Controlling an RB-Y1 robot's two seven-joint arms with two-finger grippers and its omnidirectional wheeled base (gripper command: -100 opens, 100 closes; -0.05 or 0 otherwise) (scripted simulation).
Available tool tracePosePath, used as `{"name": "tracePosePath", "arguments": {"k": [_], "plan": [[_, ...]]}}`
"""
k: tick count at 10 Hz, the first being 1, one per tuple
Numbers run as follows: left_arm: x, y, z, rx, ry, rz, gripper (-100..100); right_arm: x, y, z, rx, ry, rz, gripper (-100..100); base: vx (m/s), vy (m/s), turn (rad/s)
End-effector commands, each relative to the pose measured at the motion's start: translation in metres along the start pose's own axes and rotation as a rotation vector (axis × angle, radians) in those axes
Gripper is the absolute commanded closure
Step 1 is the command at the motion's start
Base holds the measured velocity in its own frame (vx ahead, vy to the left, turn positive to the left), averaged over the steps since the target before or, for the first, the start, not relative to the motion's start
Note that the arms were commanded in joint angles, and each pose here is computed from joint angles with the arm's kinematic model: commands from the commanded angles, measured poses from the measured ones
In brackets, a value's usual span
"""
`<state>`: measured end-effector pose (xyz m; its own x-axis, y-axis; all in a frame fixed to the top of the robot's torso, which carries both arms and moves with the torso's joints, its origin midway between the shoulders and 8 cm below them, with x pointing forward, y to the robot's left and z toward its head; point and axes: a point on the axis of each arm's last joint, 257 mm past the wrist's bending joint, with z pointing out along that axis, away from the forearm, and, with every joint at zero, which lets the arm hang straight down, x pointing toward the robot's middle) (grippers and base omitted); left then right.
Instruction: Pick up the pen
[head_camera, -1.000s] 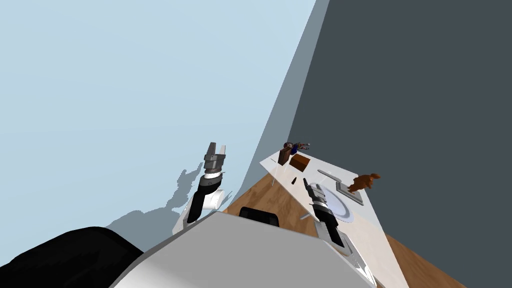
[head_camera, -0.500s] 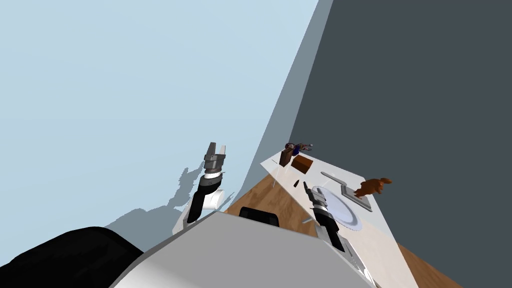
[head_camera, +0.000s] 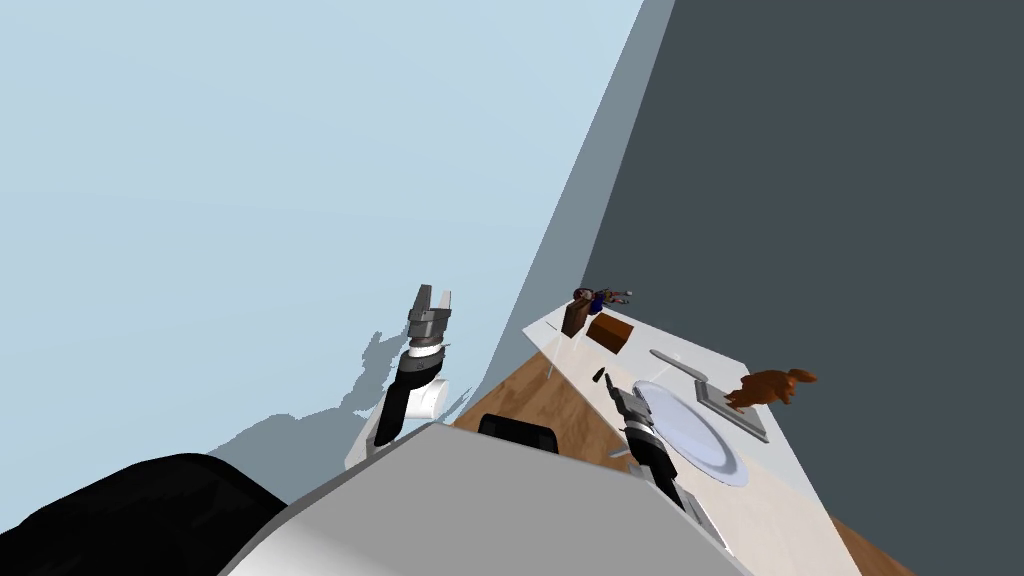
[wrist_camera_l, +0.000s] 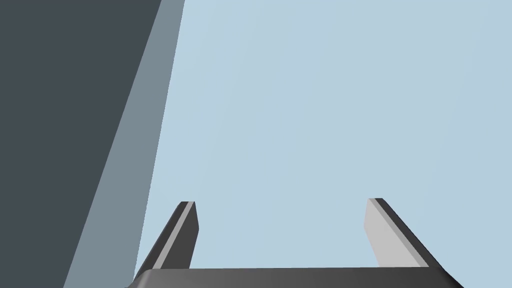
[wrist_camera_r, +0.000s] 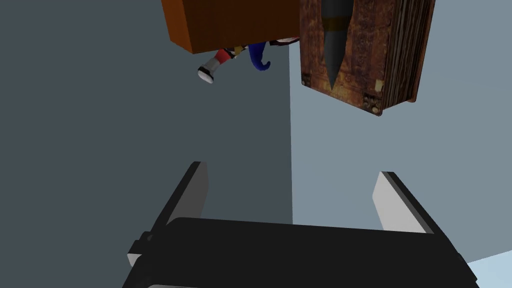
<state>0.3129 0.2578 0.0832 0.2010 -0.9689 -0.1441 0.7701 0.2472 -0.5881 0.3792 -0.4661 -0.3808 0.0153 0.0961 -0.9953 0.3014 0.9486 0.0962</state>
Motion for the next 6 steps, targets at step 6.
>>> {"name": "tracePosePath", "arguments": {"k": [6], "plan": [[0.000,0.000,0.000,0.000,0.000,0.000,0,0.053,-0.001,-0.032,0.021,0.100,-0.073,-100,0.075,-0.009,0.024]]}}
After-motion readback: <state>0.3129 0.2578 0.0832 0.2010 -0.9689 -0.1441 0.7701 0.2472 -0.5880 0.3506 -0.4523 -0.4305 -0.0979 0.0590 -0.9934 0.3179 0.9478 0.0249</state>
